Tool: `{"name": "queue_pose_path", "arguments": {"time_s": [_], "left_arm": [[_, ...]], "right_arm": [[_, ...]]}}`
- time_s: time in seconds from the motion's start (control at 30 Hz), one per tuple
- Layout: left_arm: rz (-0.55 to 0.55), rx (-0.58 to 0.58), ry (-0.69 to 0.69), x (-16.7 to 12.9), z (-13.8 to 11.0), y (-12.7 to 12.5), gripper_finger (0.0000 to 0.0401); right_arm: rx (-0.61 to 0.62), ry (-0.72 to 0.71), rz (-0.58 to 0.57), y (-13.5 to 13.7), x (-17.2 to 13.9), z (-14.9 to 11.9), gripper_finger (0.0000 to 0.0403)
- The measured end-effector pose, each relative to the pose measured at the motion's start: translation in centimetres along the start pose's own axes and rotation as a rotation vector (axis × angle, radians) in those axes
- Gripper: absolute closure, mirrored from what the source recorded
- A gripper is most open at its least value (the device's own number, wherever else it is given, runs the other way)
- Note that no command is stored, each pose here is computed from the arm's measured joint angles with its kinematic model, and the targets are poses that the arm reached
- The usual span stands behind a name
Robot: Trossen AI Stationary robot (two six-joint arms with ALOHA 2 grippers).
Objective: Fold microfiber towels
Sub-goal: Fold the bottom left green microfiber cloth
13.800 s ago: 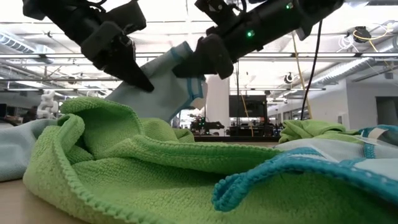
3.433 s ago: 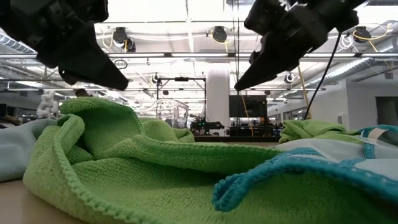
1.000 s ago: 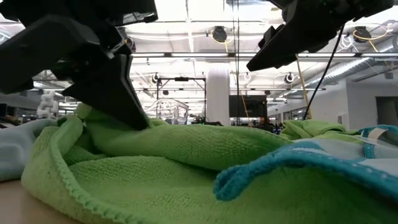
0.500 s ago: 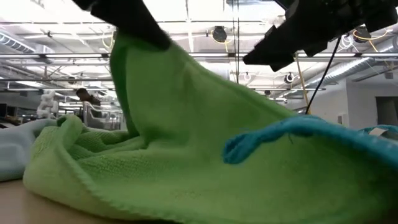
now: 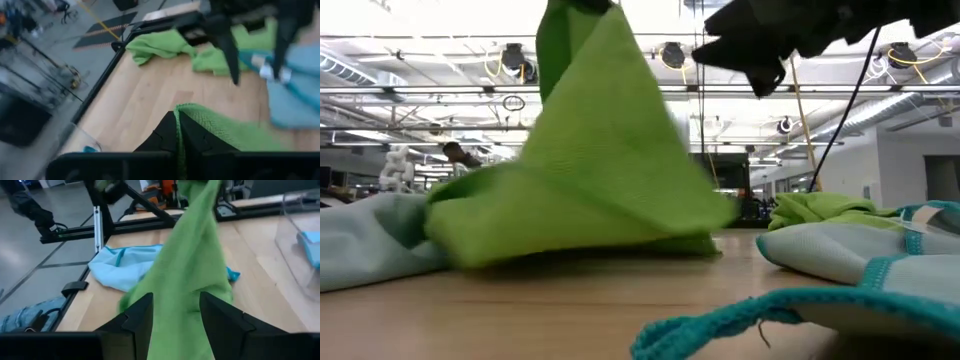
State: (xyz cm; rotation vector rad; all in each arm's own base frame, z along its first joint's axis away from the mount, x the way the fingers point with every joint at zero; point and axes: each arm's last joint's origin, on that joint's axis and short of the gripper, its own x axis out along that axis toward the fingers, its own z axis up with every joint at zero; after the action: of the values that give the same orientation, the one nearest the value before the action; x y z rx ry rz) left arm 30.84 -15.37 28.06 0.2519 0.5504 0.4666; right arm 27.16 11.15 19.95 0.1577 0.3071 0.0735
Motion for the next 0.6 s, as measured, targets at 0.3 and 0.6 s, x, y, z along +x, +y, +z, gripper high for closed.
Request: {"name": "queue_pose_path", "arguments": {"time_s": [0.3, 0.6], "left_arm": [[-0.015, -0.095, -0.027, -1.2, 0.3, 0.2, 0.0397], [-0.044, -0.089, -0.038, -2.1, 0.1, -0.7, 0.0398]], "right_arm": [[-0.065, 0.005, 0.005, 1.0, -0.2, 0.2, 0.0245], [-0.109, 0.102, -0.143, -1.2, 1.8, -1.8, 0.0164]]}}
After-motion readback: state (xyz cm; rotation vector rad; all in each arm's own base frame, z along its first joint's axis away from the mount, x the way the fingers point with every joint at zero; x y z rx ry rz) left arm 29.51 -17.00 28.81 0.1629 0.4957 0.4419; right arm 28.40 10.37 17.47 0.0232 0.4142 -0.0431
